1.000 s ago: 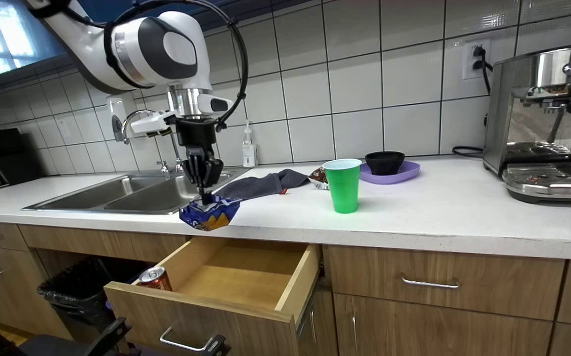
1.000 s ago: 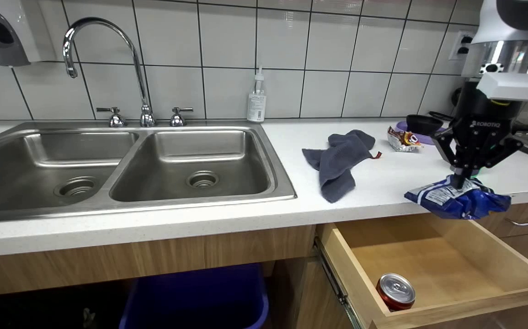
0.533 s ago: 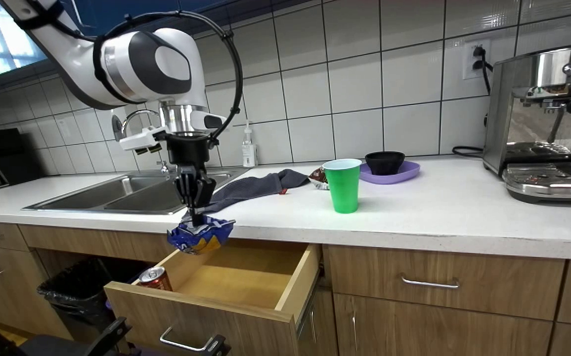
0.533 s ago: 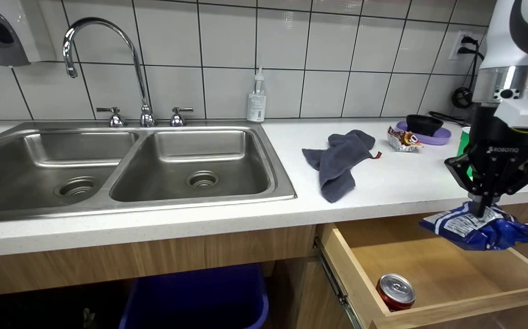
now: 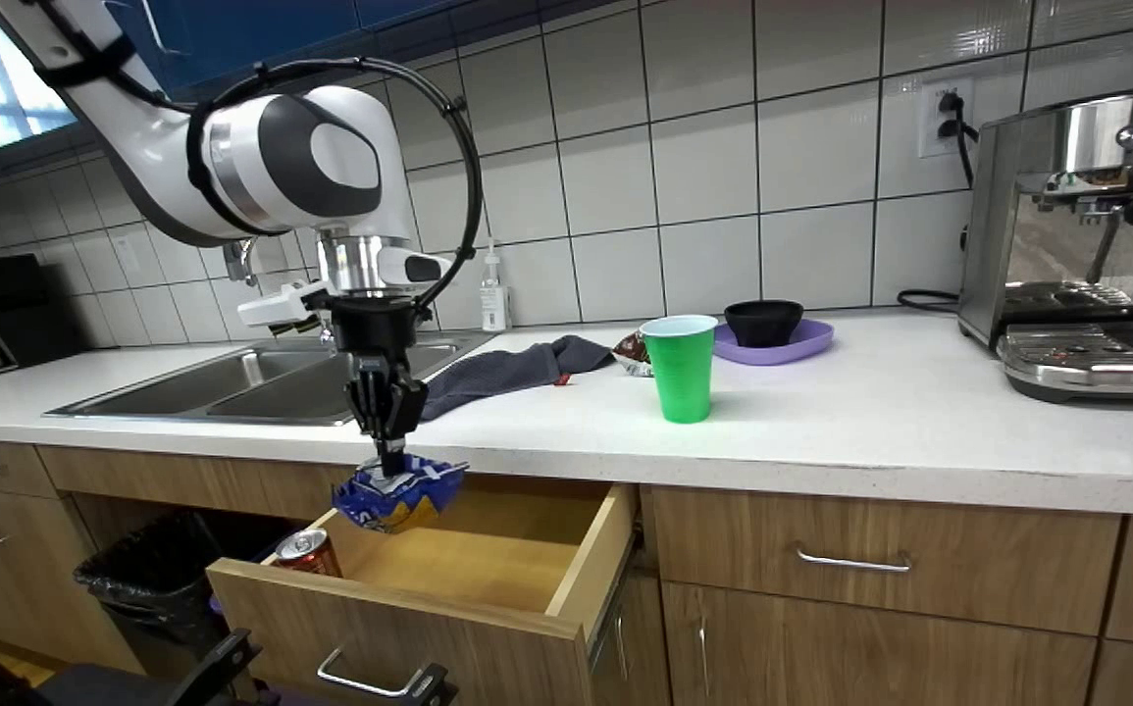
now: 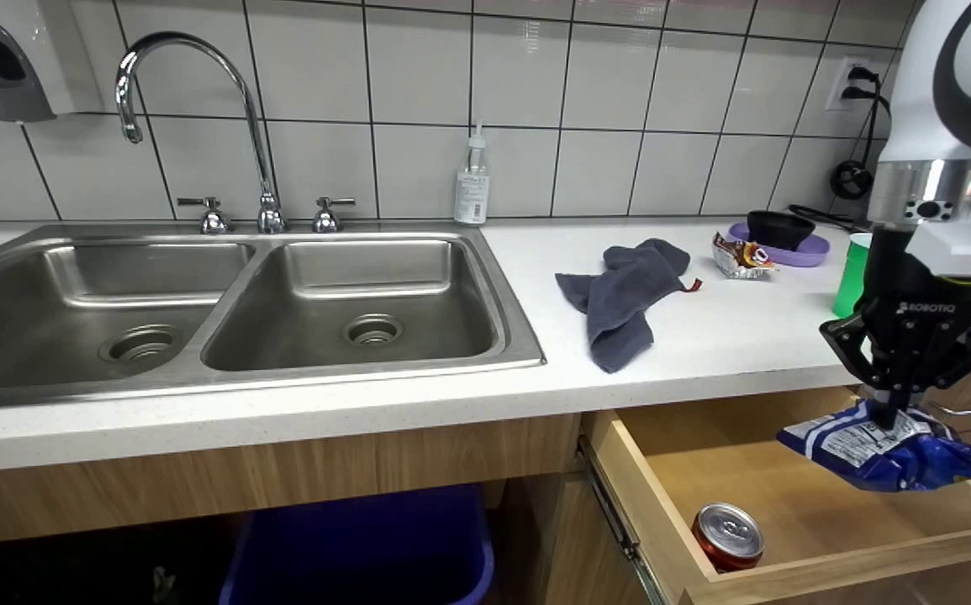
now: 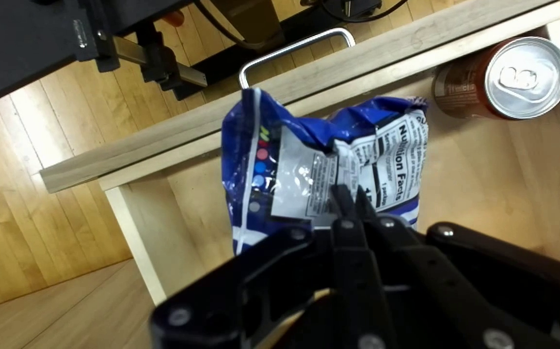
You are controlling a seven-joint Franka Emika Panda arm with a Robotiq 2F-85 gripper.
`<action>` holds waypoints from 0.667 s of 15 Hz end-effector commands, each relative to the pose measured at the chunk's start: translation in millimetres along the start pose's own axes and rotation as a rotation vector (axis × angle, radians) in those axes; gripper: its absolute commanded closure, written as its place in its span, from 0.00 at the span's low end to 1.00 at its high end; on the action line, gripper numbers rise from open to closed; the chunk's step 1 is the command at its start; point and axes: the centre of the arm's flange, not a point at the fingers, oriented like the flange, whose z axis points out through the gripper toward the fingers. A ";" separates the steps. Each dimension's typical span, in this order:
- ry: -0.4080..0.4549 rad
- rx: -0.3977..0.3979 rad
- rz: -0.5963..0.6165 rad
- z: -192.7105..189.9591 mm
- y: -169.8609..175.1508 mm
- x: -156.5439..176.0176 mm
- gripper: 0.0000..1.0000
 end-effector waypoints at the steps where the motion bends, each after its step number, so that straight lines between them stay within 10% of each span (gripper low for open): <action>1: 0.030 -0.021 0.033 15.7 -2.9 7.7 1.00; 10: 0.031 -0.058 0.094 53.1 -5.8 23.6 1.00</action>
